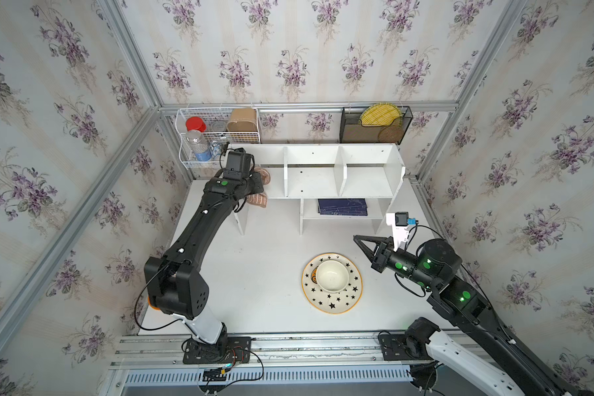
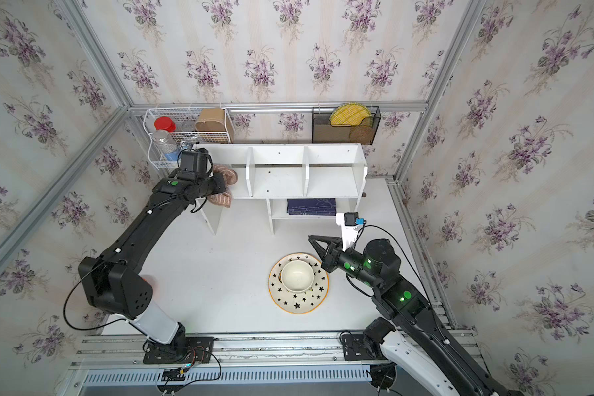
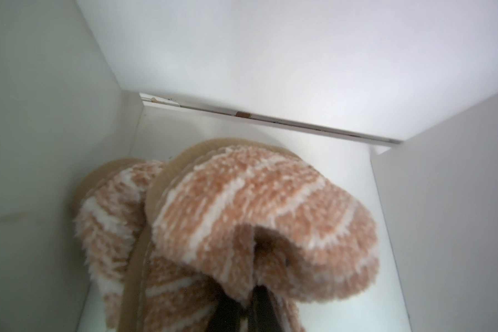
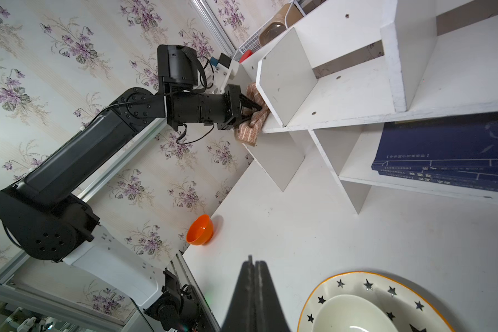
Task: Wipe the bookshelf clean with a cloth
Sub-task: Wipe the dust from the shelf.
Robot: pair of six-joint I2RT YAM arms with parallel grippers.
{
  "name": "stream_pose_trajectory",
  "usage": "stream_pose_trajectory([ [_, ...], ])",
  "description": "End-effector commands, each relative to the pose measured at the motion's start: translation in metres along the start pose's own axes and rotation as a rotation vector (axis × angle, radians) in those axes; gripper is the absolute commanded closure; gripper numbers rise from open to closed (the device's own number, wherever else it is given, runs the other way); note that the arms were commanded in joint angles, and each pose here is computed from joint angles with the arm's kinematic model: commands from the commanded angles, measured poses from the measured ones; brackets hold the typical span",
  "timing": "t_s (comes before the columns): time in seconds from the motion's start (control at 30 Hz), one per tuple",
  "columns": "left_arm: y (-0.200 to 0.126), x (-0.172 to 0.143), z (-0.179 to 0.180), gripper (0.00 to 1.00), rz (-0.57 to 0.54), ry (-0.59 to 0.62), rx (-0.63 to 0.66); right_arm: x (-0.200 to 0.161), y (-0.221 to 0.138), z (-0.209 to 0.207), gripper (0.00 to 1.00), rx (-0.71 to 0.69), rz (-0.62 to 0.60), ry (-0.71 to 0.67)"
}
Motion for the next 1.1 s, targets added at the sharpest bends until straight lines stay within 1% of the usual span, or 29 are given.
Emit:
stream_pose_trajectory([
  [0.0, 0.009, 0.002, -0.001, 1.00, 0.037, 0.012, 0.020, 0.004, -0.003, 0.001, 1.00, -0.008, -0.023, -0.005],
  [0.1, 0.020, 0.000, -0.011, 1.00, 0.058, 0.018, 0.001, 0.005, -0.004, 0.000, 1.00, -0.018, -0.023, -0.005],
  [0.27, 0.019, -0.019, -0.028, 1.00, 0.078, 0.044, -0.044, 0.002, -0.003, -0.004, 1.00, -0.027, -0.020, 0.002],
  [0.33, 0.016, -0.028, -0.025, 1.00, 0.083, 0.036, -0.041, 0.001, -0.001, -0.004, 1.00, -0.024, -0.017, 0.004],
  [0.47, 0.009, -0.041, -0.005, 1.00, 0.074, 0.026, 0.027, -0.001, 0.004, -0.006, 1.00, -0.024, -0.002, 0.009],
  [0.57, 0.004, -0.032, 0.009, 1.00, 0.053, -0.025, 0.029, -0.003, 0.004, -0.007, 1.00, -0.018, -0.006, 0.014],
  [0.63, 0.005, -0.024, 0.011, 1.00, 0.050, -0.030, 0.038, -0.004, 0.005, -0.008, 1.00, -0.017, -0.005, 0.016],
  [0.73, 0.010, -0.015, 0.008, 1.00, 0.034, -0.036, 0.039, -0.004, 0.005, -0.008, 1.00, -0.020, -0.003, 0.016],
  [0.83, 0.016, -0.008, 0.000, 1.00, 0.033, -0.050, 0.010, -0.004, 0.002, -0.007, 1.00, -0.023, -0.004, 0.010],
  [0.93, 0.022, -0.013, -0.011, 1.00, 0.044, -0.027, 0.001, -0.003, 0.003, -0.008, 1.00, -0.029, -0.003, 0.007],
  [1.07, 0.022, -0.026, -0.018, 1.00, 0.065, -0.031, -0.029, -0.001, 0.006, -0.006, 1.00, -0.025, 0.000, 0.007],
])
Point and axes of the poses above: each gripper's point midway between its finger pads, its own y axis out along the fingers, its own z axis along the line the jaws close on, x = y × z, the point moved 3 cm from there along -y, back along the fingers, and after that the axes turned 1 degree about y, right-handed, at the moved point
